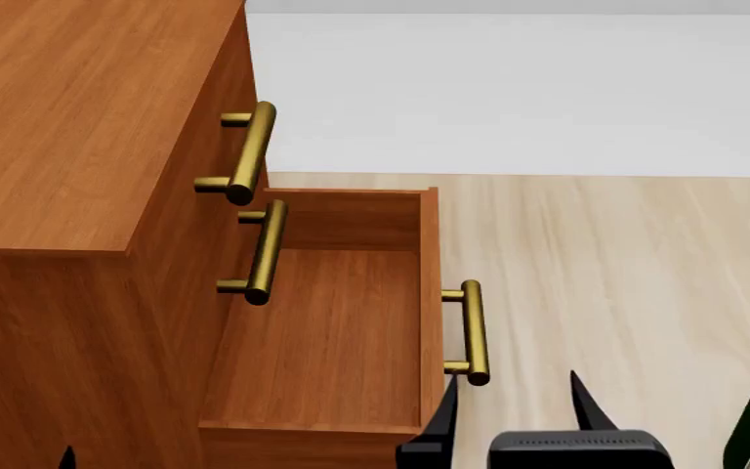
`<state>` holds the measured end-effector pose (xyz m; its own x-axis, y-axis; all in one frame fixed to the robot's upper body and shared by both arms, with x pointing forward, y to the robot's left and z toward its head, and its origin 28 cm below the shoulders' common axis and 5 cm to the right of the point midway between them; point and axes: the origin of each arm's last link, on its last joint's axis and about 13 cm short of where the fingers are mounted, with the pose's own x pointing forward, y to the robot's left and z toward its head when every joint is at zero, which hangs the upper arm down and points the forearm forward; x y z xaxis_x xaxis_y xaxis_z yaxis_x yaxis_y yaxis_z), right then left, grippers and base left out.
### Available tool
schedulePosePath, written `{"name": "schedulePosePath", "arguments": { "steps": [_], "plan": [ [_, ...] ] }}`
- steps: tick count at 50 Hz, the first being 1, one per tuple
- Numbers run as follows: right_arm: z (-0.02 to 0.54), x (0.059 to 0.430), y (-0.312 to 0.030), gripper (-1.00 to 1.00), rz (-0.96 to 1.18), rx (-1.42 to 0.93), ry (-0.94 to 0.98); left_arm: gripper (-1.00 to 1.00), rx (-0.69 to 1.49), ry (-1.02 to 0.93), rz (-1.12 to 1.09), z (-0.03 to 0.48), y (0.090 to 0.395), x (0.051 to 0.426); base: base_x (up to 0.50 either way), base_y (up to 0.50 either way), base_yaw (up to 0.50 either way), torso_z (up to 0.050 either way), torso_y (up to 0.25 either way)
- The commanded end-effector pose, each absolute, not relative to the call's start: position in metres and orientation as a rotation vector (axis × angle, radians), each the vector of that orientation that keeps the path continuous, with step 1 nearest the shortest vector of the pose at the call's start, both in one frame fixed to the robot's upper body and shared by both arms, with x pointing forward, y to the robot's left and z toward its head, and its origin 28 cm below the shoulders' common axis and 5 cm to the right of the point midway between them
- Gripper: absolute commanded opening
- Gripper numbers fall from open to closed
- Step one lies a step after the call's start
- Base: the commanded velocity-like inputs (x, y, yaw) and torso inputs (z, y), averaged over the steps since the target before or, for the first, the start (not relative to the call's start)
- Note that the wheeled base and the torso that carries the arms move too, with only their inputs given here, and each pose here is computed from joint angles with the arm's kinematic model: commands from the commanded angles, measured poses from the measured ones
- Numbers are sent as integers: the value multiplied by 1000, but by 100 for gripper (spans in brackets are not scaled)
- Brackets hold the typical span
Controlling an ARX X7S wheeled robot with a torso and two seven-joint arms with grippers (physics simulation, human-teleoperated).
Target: Put the bowl in the bottom drawer of the cabinet.
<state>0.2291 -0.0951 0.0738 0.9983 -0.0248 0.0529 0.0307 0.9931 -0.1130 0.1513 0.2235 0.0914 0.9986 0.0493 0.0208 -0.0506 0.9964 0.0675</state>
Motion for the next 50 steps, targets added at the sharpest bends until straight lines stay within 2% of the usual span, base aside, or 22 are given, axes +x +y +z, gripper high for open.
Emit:
{"name": "schedulePosePath", "arguments": {
  "steps": [1,16,34,50],
  "plan": [
    [76,225,-96,100,-33,-124,-55,100,31,-37,51,94,225,150,0,0,0,0,0],
    [105,199,-122,100,-67,-166,-32,100,38,-21,46,92,225,152,0,0,0,0,0],
    [125,159,-171,100,-145,-160,167,100,41,-20,37,90,226,155,0,0,0,0,0],
    [130,124,-198,100,-274,-119,313,100,34,-17,32,86,225,160,0,0,0,0,0]
  ]
}}
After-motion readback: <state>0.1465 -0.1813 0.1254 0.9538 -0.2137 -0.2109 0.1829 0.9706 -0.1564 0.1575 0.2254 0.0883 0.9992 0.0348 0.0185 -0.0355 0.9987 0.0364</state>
